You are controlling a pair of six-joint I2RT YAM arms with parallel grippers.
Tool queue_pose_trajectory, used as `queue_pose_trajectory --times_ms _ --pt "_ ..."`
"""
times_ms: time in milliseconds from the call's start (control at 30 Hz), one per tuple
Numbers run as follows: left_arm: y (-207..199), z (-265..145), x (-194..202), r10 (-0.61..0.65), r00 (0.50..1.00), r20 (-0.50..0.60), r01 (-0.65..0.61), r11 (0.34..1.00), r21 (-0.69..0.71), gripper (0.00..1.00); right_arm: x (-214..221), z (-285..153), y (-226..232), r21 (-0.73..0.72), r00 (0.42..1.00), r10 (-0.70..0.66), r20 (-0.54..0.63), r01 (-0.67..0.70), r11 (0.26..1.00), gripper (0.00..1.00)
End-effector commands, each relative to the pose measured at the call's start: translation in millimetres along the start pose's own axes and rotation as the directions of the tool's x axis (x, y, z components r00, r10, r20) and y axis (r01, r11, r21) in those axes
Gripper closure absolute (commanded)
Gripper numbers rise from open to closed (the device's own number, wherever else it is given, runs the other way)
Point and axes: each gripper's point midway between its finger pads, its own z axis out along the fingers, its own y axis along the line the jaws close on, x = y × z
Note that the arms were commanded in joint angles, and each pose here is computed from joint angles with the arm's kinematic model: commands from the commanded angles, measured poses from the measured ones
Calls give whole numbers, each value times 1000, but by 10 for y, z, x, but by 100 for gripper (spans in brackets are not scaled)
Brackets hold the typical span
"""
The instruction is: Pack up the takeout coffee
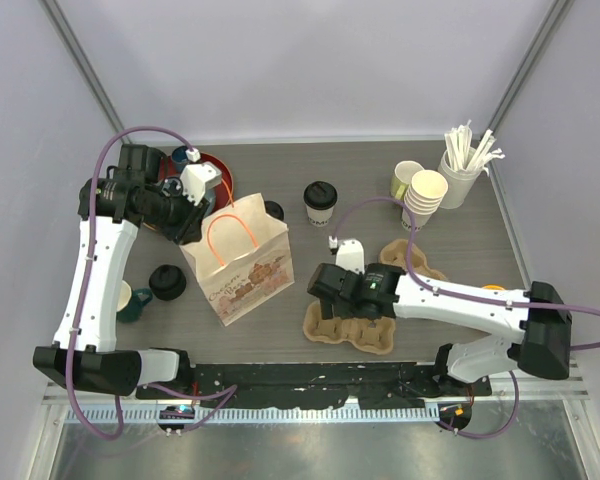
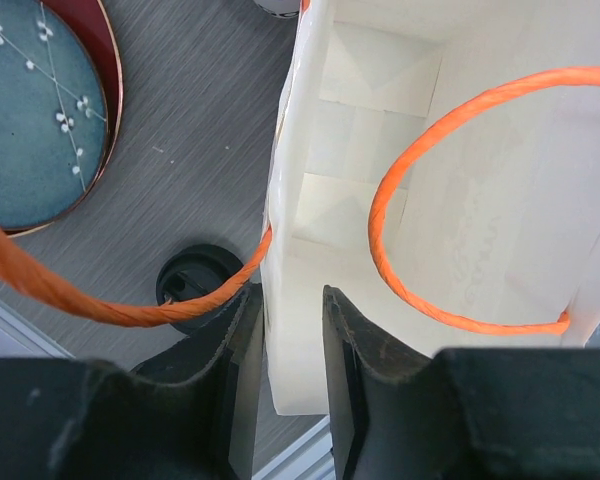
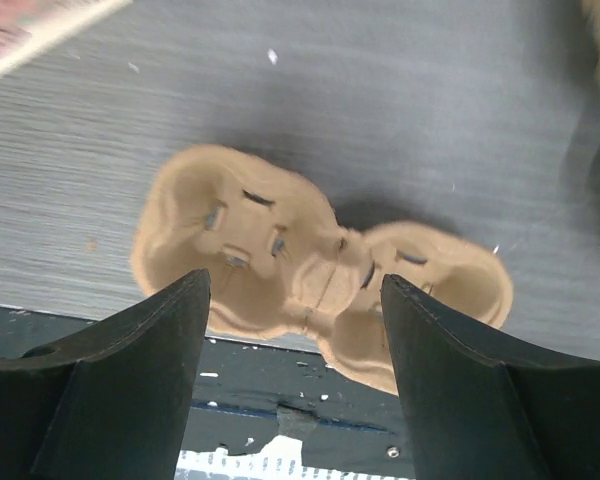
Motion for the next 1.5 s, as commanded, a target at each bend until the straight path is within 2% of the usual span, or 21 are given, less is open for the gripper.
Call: queue_pose_trajectory --times_ms 0,133,267,600,733,833,967,1200,1467 --pt "-105 -95 84 -19 1000 -23 19 1000 14 66 434 200 -75 75 979 171 -109 -163 984 25" --pt "-93 -98 83 -18 1000 -25 19 1000 8 63 641 355 -172 127 975 167 -144 -149 981 21" --pt "-77 -87 68 -24 999 -22 24 1000 5 62 645 586 -99 101 970 196 -144 -182 978 21" --pt "-73 -122 101 -27 999 -32 27 1000 -12 62 759 817 -174 116 971 157 -181 -138 984 37" --pt "-69 -161 70 -34 999 -24 33 999 -21 62 700 838 -204 124 980 103 -169 -83 989 49" --pt "-66 -219 58 -35 999 -21 34 999 -36 58 531 771 -244 122 990 70 -119 -56 991 57" --pt "-49 -262 59 -39 999 -24 37 998 -55 48 249 610 -240 86 998 39 -40 -36 996 60" --pt "-1 -367 23 -70 997 -11 68 992 -109 43 -342 128 -368 56 989 27 143 -36 998 61" --pt "7 -387 -20 -89 996 1 88 990 -114 39 -999 -581 -428 -27 938 59 342 -53 998 65"
